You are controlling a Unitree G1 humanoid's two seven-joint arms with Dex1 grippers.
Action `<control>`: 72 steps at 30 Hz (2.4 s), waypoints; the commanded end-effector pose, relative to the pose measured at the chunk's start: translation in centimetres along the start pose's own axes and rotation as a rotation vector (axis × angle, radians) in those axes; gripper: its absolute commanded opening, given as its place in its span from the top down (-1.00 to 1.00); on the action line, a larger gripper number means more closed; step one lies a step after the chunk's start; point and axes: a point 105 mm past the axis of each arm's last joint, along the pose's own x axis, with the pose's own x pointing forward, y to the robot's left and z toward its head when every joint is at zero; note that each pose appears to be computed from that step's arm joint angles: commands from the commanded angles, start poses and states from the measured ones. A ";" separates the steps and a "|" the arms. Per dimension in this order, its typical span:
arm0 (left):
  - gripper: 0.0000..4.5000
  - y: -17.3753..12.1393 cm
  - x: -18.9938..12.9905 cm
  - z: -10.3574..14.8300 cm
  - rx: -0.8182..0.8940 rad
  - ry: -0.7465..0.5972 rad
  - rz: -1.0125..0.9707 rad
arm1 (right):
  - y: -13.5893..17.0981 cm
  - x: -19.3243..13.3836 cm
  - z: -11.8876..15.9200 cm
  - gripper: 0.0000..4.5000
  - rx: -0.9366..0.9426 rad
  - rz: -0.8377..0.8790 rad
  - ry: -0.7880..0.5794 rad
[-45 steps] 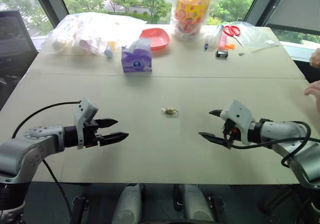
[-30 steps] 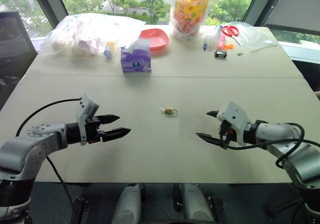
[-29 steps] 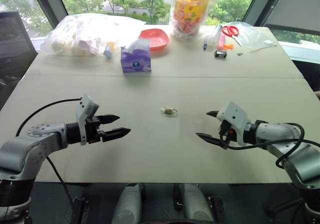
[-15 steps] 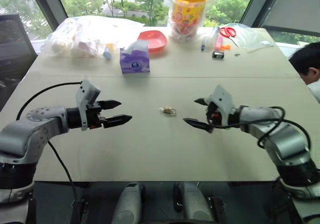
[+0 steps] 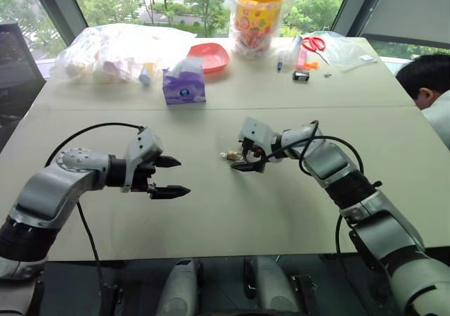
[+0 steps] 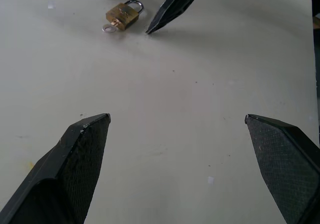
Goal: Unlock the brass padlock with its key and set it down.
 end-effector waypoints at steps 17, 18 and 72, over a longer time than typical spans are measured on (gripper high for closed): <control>-1.00 2.4 -0.2 2.2 -0.056 -0.211 0.105 | -0.8 -0.4 2.6 0.71 -0.295 -0.069 -0.111; -1.00 2.8 -0.4 3.0 -0.087 -0.258 0.095 | -0.9 -1.4 3.7 0.71 -0.366 -0.112 -0.174; 0.98 5.0 5.4 9.4 -0.083 -0.448 -0.204 | 1.9 -6.7 7.7 0.71 -0.587 -0.303 -0.340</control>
